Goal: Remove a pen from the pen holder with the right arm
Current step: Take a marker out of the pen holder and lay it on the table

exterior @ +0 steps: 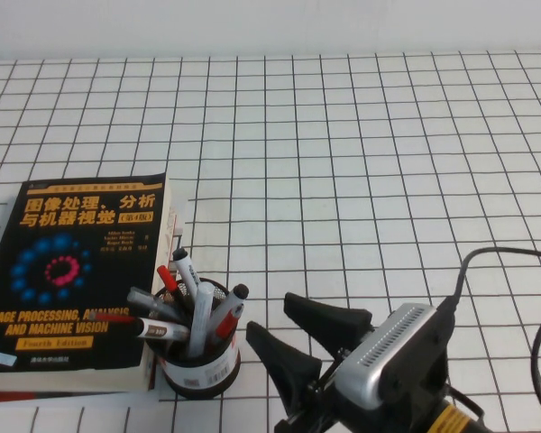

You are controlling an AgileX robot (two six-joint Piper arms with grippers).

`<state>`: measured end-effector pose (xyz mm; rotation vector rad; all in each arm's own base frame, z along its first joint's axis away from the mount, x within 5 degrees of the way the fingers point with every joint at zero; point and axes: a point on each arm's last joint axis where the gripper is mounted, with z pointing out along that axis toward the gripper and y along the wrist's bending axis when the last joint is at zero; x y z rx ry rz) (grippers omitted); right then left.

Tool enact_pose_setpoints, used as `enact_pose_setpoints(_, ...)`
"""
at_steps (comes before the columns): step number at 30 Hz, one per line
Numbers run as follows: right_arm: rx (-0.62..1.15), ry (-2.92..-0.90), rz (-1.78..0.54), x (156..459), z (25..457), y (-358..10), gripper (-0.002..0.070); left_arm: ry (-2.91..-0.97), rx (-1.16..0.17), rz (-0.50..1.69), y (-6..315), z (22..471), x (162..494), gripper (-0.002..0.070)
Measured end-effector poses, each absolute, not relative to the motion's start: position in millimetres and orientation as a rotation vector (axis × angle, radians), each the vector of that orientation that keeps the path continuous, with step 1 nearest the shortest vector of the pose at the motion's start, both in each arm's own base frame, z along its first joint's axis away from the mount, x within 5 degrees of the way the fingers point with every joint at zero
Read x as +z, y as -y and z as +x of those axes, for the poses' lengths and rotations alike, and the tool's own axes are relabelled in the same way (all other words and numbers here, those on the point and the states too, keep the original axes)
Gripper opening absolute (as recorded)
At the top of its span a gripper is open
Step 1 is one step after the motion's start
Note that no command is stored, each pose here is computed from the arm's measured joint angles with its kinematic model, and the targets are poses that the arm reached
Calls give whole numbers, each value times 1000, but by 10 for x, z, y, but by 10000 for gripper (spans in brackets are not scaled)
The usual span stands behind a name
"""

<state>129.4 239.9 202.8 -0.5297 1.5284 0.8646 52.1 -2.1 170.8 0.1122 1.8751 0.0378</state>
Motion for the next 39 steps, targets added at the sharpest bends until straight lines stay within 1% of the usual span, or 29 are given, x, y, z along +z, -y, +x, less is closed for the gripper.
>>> enact_pose_setpoints(5, 887, -1586, -506, 1822, 1328, -2476, 353, -1875, 38, 112, 21, 521, 1708, -4)
enact_pose_setpoints(13, 919, -1605, -483, 1742, 1391, -2636, 321, -1875, 38, 112, 21, 521, 1708, -4)
enact_pose_setpoints(26, 930, -1596, -476, 1694, 1472, -2834, 304, -1875, 38, 112, 21, 521, 1708, -4)
enact_pose_setpoints(34, 918, -1605, -440, 1685, 1506, -2847, 301, -1875, 38, 112, 21, 521, 1708, -4)
enact_pose_setpoints(37, 918, -1605, -440, 1685, 1506, -2847, 288, -1875, 38, 112, 21, 521, 1708, -4)
enact_pose_setpoints(39, 918, -1605, -440, 1685, 1506, -2847, 265, -1875, 38, 112, 21, 521, 1708, -4)
